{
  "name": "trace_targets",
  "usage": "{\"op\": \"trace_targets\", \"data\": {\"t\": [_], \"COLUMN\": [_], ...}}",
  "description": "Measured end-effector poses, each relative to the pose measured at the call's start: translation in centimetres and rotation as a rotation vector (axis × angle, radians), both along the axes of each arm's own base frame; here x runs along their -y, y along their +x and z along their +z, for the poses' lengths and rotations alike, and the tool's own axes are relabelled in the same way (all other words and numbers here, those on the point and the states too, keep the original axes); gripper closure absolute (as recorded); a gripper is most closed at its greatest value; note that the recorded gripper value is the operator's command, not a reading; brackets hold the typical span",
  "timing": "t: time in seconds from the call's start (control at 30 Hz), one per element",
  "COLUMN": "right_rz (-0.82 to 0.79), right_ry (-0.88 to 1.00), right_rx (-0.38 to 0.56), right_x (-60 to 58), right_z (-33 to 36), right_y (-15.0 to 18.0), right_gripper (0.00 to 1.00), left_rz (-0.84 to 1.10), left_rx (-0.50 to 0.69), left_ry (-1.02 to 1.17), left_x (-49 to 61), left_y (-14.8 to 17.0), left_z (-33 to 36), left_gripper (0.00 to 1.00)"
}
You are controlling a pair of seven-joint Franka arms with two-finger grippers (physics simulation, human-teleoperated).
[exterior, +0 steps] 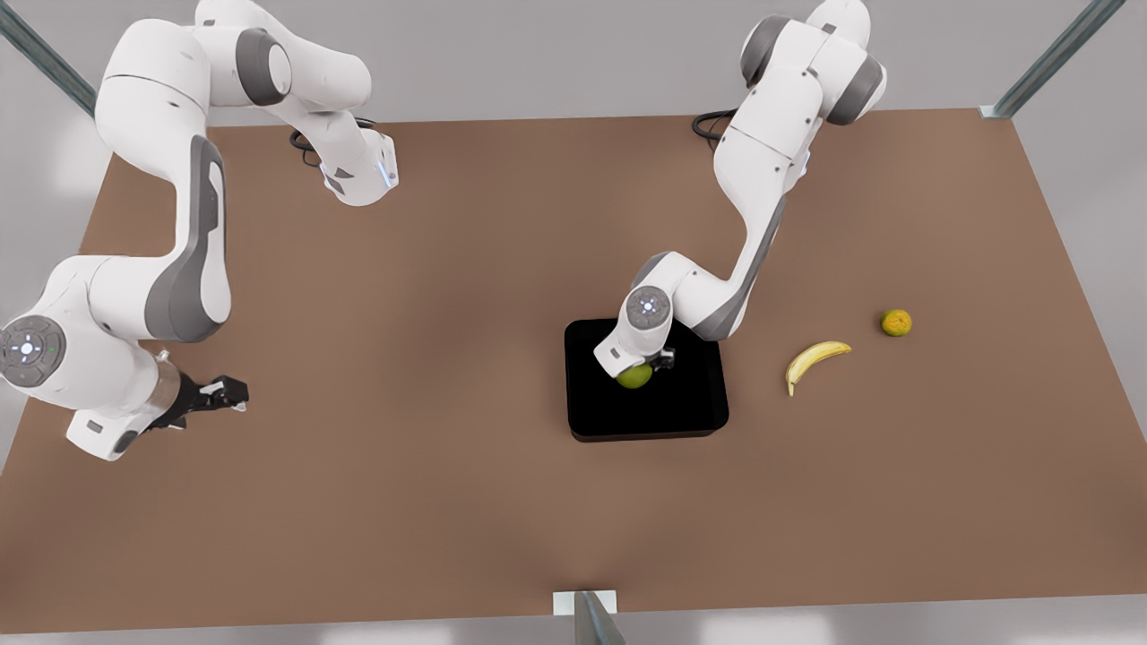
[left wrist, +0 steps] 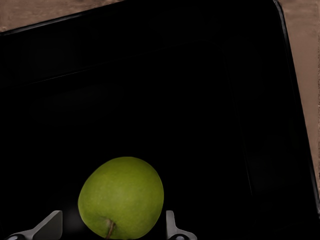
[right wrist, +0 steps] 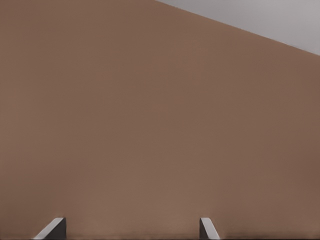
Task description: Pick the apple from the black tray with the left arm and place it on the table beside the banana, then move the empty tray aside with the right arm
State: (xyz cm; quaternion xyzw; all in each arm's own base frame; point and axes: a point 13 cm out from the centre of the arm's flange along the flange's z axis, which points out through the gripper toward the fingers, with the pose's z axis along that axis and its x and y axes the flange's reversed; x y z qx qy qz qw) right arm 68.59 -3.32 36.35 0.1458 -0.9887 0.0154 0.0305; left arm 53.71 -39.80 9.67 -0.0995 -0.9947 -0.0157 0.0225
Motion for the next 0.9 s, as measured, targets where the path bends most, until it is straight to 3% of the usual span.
{"op": "trace_targets", "data": {"t": [0.4, 0.9], "right_rz": [-0.079, -0.117], "right_ry": [0.017, 0.016], "right_rx": [-0.013, -0.013], "right_x": [0.4, 0.3], "right_z": [-1.3, -1.4], "right_y": [0.1, 0.1], "right_gripper": [0.00, 0.00], "left_rz": [0.060, 0.104], "left_rx": [0.106, 0.114], "left_ry": [-0.002, -0.013], "left_x": [-0.6, -0.6], "left_y": [2.2, 1.0], "left_z": [0.0, -3.5], "left_gripper": [0.00, 0.00]}}
